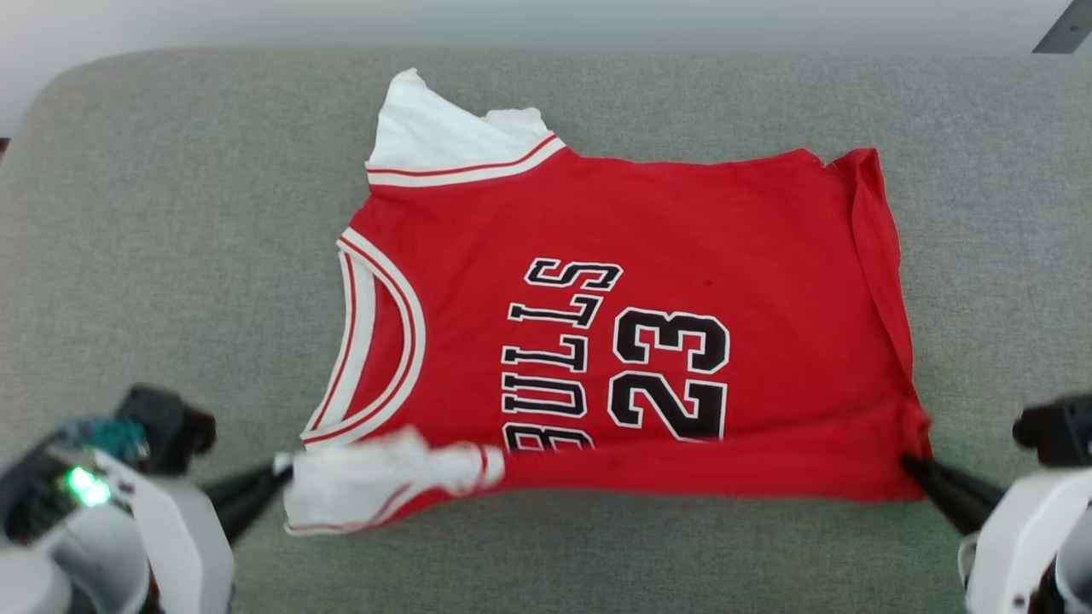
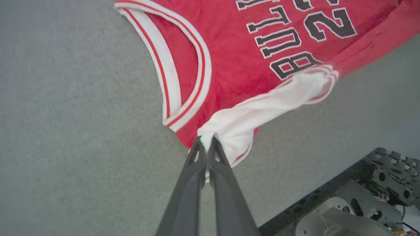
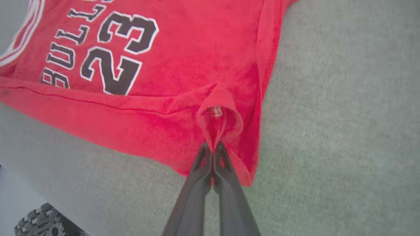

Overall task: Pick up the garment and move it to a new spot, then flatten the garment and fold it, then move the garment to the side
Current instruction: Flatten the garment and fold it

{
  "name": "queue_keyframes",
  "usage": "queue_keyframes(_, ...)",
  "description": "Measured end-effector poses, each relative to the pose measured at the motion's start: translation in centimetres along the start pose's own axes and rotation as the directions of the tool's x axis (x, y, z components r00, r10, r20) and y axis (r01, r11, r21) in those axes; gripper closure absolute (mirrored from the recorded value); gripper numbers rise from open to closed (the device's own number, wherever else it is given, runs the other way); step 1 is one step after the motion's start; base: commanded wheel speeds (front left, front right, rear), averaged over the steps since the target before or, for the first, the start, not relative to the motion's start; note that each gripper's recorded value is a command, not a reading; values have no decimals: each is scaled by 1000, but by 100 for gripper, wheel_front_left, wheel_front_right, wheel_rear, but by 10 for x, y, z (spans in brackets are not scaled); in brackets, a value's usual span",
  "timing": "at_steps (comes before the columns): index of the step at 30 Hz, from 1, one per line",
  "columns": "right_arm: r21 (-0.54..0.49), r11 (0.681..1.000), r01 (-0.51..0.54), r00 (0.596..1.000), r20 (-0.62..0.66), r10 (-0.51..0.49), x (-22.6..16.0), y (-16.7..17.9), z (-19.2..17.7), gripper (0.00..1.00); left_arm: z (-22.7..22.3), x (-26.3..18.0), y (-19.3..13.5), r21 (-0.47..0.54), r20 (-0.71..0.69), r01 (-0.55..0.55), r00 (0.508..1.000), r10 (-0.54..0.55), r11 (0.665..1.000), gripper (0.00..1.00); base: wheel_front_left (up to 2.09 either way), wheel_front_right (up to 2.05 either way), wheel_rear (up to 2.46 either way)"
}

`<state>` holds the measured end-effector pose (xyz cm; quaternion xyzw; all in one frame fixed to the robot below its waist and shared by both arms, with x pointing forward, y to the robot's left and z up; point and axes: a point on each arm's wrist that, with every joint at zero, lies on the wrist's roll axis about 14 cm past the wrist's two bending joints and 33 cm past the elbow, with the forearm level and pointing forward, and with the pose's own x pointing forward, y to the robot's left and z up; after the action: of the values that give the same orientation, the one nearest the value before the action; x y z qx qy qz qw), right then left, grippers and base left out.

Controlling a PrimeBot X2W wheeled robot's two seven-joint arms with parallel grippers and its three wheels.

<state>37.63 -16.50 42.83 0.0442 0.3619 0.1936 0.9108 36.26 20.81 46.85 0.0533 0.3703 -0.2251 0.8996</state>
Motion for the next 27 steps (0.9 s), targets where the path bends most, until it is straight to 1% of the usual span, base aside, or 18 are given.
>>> queue_keyframes(3,-18,1000,21,998,59,-20,5,-5,23,100,30,4,12,80,60,-16,998,11,997,100,0,0,0)
queue_keyframes(8,-44,998,39,993,113,-34,24,-10,52,100,72,23,30,172,135,-36,991,12,984,100,0,0,0)
queue_keyframes(12,-61,996,64,990,128,-56,42,-19,69,100,97,47,39,200,167,-33,986,-1,979,100,0,0,0)
queue_keyframes(14,-73,994,76,992,107,-68,52,-24,70,100,100,61,44,197,158,-29,987,-2,980,100,0,0,0)
queue_keyframes(16,-75,994,79,994,81,-73,62,-26,67,100,99,75,50,175,136,-27,991,3,984,100,0,0,0)
queue_keyframes(21,-69,995,78,997,13,-77,79,-29,55,100,72,105,57,100,14,-12,1000,10,995,100,0,0,0)
queue_keyframes(26,-66,995,69,997,-33,-72,89,-29,48,100,45,122,59,33,-94,-18,995,21,999,100,0,0,0)
queue_keyframes(27,-67,995,69,997,-41,-71,91,-29,47,100,40,124,59,5,-115,-21,993,22,1000,100,0,0,0)
